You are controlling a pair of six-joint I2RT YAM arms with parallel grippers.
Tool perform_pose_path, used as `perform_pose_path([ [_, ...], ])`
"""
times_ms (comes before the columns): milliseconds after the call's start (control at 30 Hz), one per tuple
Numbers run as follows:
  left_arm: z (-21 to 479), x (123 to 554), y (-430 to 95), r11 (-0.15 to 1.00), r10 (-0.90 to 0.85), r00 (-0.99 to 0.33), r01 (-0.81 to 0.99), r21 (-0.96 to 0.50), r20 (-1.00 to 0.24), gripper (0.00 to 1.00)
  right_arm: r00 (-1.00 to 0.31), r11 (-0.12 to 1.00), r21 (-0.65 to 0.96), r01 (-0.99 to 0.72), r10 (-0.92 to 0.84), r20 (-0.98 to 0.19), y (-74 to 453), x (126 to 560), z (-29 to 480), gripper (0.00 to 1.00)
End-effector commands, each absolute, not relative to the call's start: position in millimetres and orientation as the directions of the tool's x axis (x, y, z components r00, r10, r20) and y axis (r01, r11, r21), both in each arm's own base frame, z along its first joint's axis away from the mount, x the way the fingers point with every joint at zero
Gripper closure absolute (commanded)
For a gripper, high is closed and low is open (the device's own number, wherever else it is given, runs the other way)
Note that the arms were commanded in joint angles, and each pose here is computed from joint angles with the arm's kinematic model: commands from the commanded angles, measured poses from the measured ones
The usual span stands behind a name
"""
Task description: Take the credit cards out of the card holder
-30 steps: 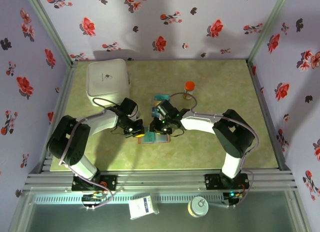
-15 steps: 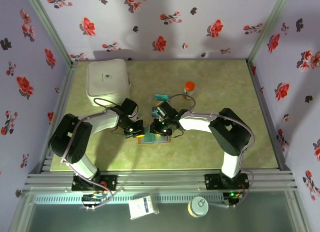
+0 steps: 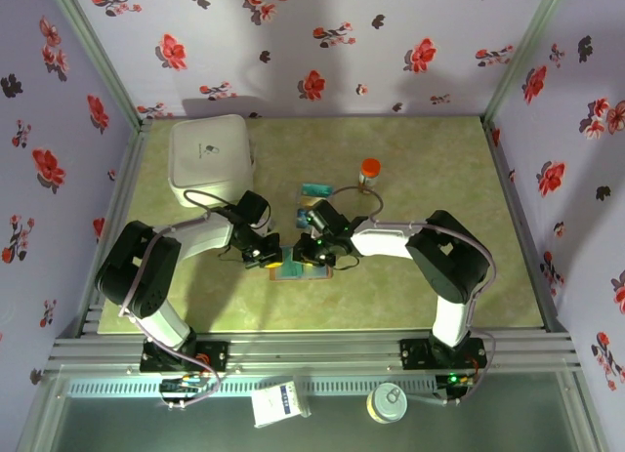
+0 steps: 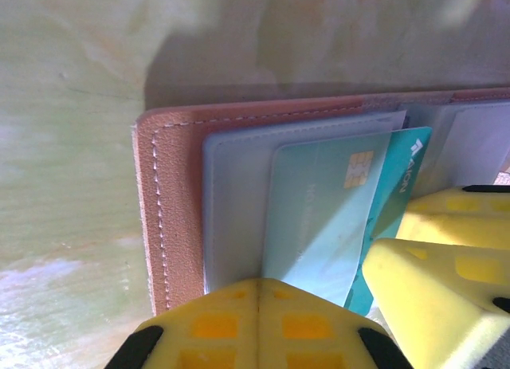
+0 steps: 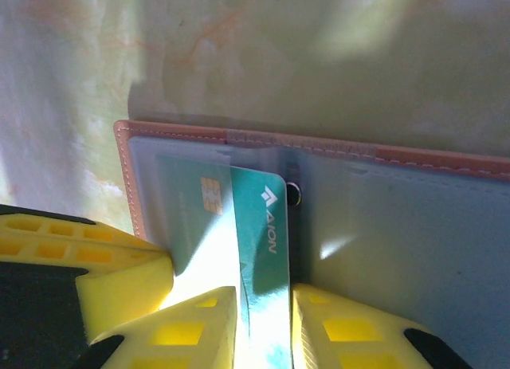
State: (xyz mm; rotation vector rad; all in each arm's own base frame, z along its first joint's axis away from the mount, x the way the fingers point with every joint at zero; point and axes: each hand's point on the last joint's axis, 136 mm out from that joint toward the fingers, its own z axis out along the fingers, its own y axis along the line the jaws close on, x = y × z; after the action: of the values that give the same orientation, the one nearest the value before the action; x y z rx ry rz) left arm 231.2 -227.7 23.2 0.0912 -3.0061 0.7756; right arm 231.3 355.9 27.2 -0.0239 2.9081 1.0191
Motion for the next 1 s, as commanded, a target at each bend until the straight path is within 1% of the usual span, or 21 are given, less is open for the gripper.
perform_pose_path([
  [0,12,227,-216,0.908,-0.047,-0.997,-0.069,-0.413,0.064,1.0,-0.999,0.738,0.674,-0.017,0.022,-0.05,362,231,34,0.78],
  [267,12,227,-216,0.909,-0.047,-0.997,-0.069,-0.412,0.064,1.0,-0.997,0.71,0.704,-0.01,0.044,-0.058,363,234,41,0.83],
  [567,11,227,-215,0.91,-0.049,-0.997,-0.072,-0.409,0.067,1.0,-0.996,0.716,0.698,0.01,0.07,-0.057,353,234,38,0.88],
  [967,11,227,-214,0.912,-0.051,-0.996,-0.075,-0.404,0.069,1.0,-0.995,0.736,0.676,0.019,0.077,-0.057,338,230,36,0.9],
])
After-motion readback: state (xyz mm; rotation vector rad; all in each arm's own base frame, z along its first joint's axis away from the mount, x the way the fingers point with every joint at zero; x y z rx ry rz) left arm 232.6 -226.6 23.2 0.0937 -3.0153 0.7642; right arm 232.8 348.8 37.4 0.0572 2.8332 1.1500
